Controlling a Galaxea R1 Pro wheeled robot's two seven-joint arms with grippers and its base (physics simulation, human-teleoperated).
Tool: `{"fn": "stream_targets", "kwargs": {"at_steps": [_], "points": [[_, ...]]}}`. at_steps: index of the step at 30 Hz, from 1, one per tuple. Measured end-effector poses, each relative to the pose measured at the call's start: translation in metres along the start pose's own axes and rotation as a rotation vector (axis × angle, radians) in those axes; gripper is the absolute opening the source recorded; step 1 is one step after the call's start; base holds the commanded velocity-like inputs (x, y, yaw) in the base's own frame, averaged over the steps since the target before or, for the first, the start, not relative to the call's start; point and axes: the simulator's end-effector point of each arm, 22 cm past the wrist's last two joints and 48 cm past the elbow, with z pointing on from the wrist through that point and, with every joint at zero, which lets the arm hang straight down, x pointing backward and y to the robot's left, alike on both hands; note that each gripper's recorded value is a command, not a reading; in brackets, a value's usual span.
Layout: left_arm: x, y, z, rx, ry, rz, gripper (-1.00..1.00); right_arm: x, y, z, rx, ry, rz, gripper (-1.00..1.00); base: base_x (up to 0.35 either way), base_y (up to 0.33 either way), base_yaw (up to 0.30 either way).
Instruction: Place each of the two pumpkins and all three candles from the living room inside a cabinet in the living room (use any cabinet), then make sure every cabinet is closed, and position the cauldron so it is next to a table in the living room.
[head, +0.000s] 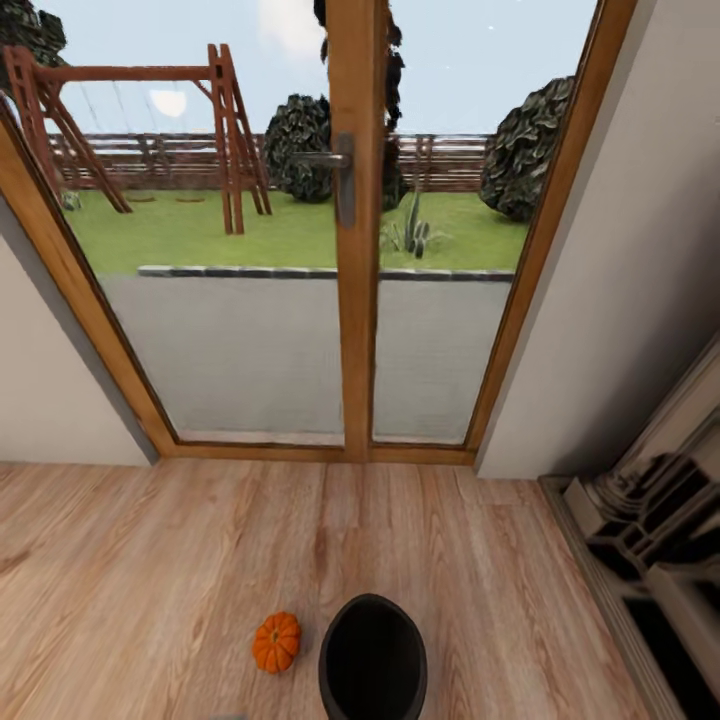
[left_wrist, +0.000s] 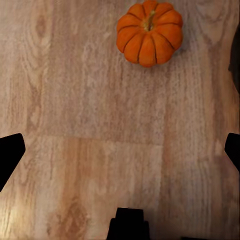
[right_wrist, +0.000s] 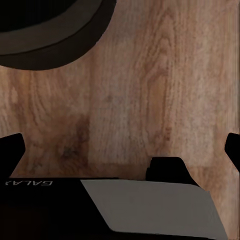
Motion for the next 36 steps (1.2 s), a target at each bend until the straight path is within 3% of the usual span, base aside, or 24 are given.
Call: {"fn": "stream_targets", "kwargs": {"at_steps": [3,4,7,10,14,15,18,21,24,27,32,36], "points": [[0.000,-0.003,0.000,0.005,-0.001,0.000,1.00,-0.006,-0.001,0.003,0.005,0.013,-0.007,1.00,0.038,-0.041,0.000],[0.000,-0.004,0.000,0.007,-0.001,0.000,1.00,-0.015,-0.001,0.008,0.013,0.070,-0.036,1.00,0.010,-0.011,0.000],[-0.001,-0.006,0.000,0.010,-0.002,-0.002,1.00,-0.043,-0.001,0.014,0.029,0.156,-0.080,1.00,0.004,-0.005,0.000],[-0.002,-0.009,0.001,0.012,0.012,-0.011,1.00,-0.080,0.001,0.017,0.032,0.140,-0.077,1.00,0.000,0.000,0.000],[0.013,-0.026,0.000,0.034,0.110,-0.005,1.00,-0.110,0.006,0.018,0.029,0.088,-0.068,1.00,0.000,0.000,0.000],[0.000,-0.045,0.003,0.063,0.125,-0.006,1.00,-0.130,0.008,0.017,0.040,0.050,-0.063,1.00,0.000,0.000,0.000],[-0.048,-0.071,0.011,0.109,0.106,-0.014,1.00,-0.163,0.003,0.012,0.093,-0.001,-0.053,1.00,0.000,0.000,0.000],[-0.089,-0.107,0.011,0.183,0.143,-0.027,1.00,-0.194,-0.004,0.004,0.147,-0.042,-0.043,1.00,0.000,0.000,0.000],[-0.120,-0.141,0.004,0.257,0.165,-0.086,1.00,-0.204,-0.003,-0.002,0.150,-0.014,-0.057,1.00,0.000,0.000,0.000],[-0.144,-0.163,-0.004,0.308,0.182,-0.111,1.00,-0.215,0.003,-0.010,0.139,0.019,-0.075,1.00,0.000,0.000,0.000],[-0.179,-0.177,-0.009,0.313,0.168,-0.121,1.00,-0.221,0.006,-0.016,0.130,0.046,-0.088,1.00,0.000,0.000,0.000],[-0.187,-0.189,-0.014,0.293,0.165,-0.125,1.00,-0.219,0.009,-0.016,0.122,0.058,-0.089,1.00,0.000,0.000,0.000]]}}
